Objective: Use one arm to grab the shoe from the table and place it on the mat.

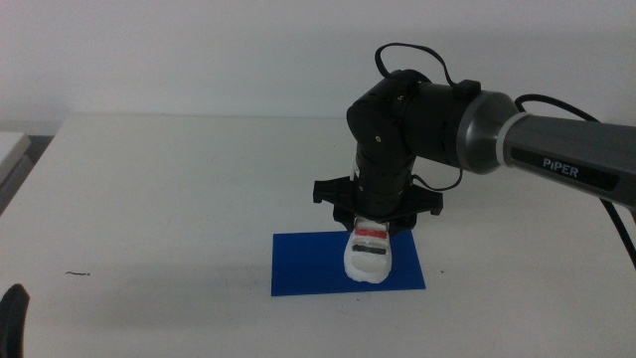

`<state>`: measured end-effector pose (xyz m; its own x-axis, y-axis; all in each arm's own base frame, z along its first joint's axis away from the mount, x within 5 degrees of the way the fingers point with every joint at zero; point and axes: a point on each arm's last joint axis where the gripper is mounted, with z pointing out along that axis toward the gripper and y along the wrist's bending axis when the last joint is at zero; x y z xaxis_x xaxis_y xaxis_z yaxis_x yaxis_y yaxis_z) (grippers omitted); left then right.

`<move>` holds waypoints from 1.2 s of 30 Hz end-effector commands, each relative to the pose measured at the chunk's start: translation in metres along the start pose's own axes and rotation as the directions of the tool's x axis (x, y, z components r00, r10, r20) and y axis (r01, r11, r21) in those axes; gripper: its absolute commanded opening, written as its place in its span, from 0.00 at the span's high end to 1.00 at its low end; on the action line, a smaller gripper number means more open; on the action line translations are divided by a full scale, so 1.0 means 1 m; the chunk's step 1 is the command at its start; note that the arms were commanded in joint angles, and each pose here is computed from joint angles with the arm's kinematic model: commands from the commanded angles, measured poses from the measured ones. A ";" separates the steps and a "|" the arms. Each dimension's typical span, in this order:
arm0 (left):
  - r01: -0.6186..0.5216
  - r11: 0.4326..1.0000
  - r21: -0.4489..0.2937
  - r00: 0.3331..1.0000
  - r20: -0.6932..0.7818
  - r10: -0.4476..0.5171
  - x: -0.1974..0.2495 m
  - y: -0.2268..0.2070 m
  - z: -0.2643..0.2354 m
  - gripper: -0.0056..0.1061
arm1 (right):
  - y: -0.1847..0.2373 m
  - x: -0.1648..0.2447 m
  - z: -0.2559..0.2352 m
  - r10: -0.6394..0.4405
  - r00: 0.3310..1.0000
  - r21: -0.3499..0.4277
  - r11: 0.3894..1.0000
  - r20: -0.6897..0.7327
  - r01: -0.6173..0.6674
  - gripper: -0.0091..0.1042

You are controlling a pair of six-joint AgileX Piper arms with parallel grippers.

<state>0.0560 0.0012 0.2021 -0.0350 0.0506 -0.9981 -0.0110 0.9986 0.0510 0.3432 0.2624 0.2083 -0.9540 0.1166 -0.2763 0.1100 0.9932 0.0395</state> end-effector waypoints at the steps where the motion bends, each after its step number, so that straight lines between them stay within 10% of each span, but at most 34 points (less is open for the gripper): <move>1: 0.005 1.000 0.001 1.000 0.007 -0.005 -0.001 0.000 0.000 0.11 | -0.002 -0.002 -0.005 0.030 1.000 0.009 0.999 0.008 -0.030 0.86; 16: 0.005 1.000 0.001 1.000 0.007 -0.005 -0.001 0.000 0.000 0.11 | 0.010 -0.012 -0.007 -0.003 0.994 -0.119 0.993 0.114 0.016 0.87; 20: 0.005 1.000 0.001 1.000 0.007 -0.005 -0.001 0.000 0.000 0.11 | 0.012 -0.010 -0.007 0.235 0.970 -0.157 0.962 0.054 -0.225 0.87; 23: 0.005 1.000 0.001 1.000 0.007 -0.005 -0.001 0.000 0.000 0.11 | 0.011 -0.009 -0.006 0.606 0.795 -0.143 0.786 -0.016 -0.601 0.87; 29: 0.005 1.000 0.001 1.000 0.007 -0.005 -0.001 0.000 0.000 0.11 | 0.000 0.007 -0.006 0.964 0.263 0.094 0.265 -0.035 -0.960 0.87; 36: 0.005 1.000 0.001 1.000 0.007 -0.005 -0.001 0.000 0.000 0.11 | 0.012 0.013 -0.004 0.971 0.183 0.131 0.204 -0.156 -0.970 0.87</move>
<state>0.0560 0.0012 0.2021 -0.0350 0.0506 -0.9981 -0.0110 0.9986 0.0510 0.3307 0.2741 0.2050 -0.1445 0.9838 0.1057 0.9809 0.1284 0.1460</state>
